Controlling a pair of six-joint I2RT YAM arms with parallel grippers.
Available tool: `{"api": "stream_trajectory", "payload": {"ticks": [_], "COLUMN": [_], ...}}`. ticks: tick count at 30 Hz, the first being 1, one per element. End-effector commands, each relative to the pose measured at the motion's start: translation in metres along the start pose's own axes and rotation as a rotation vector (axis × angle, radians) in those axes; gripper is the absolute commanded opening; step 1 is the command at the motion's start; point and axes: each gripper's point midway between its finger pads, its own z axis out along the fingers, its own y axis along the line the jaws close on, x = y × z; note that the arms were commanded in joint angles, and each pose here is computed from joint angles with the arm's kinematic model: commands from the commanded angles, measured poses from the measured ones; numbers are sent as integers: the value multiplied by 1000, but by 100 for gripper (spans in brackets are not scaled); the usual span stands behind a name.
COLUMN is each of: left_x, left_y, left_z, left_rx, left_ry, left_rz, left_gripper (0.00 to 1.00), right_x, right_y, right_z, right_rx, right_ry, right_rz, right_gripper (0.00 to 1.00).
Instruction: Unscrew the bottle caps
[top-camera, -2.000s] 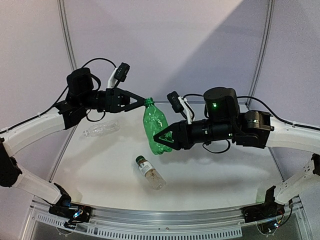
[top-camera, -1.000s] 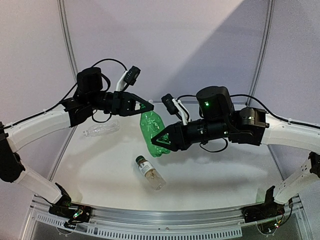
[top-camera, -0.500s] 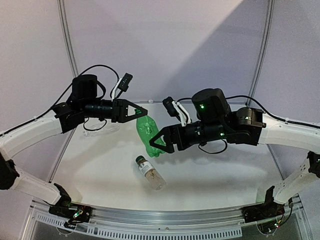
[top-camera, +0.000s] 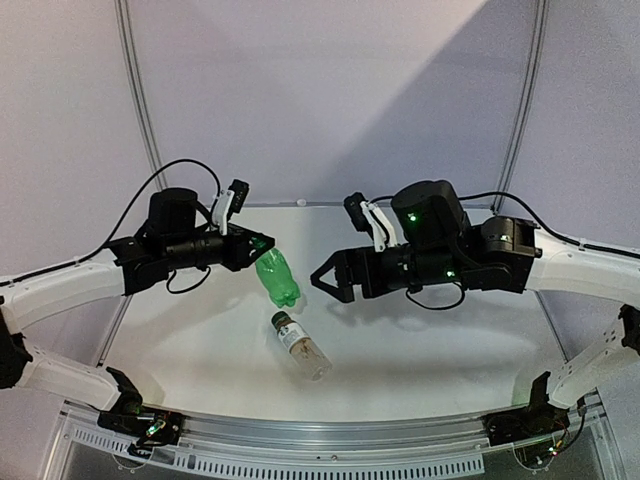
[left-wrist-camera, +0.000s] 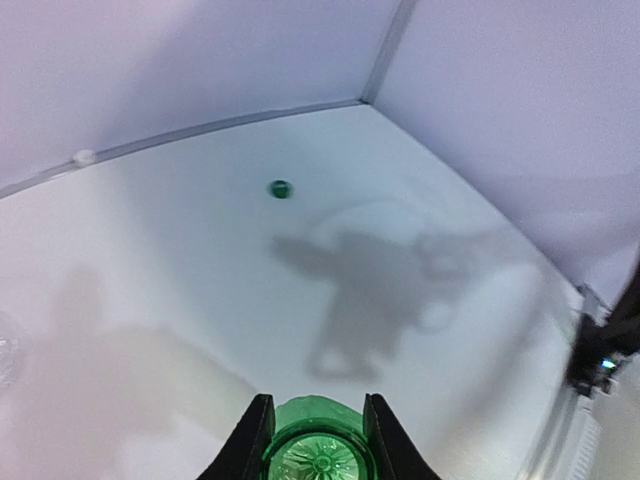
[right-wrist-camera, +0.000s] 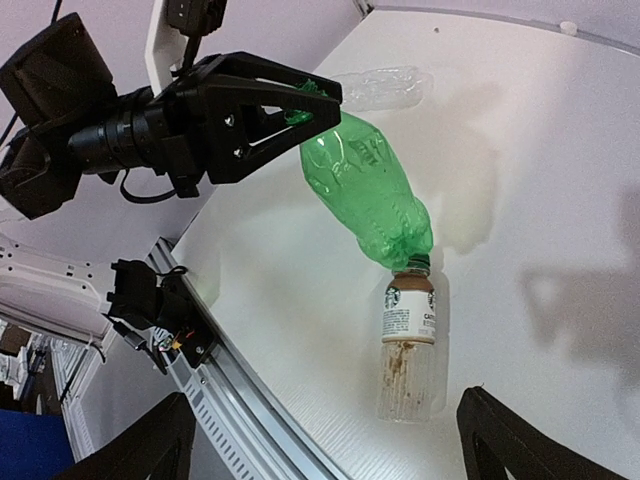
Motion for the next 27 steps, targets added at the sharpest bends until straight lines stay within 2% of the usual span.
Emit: {"api": "stream_trajectory", "payload": {"ticks": [1,4,11,18,23,25,27], "left_x": [-12,-11,-4,1,7,11,16], "left_y": [38,50,59,71,75,74,71], "left_z": [5,10,30,47,54,55,58], "left_rx": [-197,-254,-255,-273,-282,-268,-249], "left_ry": [-129,-161,-214,-264,-247,-242,-221], "left_rz": [89,126,182,202,228,226,229], "left_gripper": [0,0,5,5,8,11,22], "right_x": [-1,-1,-3,-4,-3,-3,-3], "right_y": [-17,-19,-19,-16,-15,-15,-15], "right_z": [-8,-7,-3,1,4,5,5], "right_rx": [78,85,85,73,70,69,66], "right_ry": [-31,-39,-48,-50,-44,-44,-45], "right_rz": [15,9,-15,-42,-51,-52,-52], "right_gripper": [93,93,94,93,93,93,93]}}
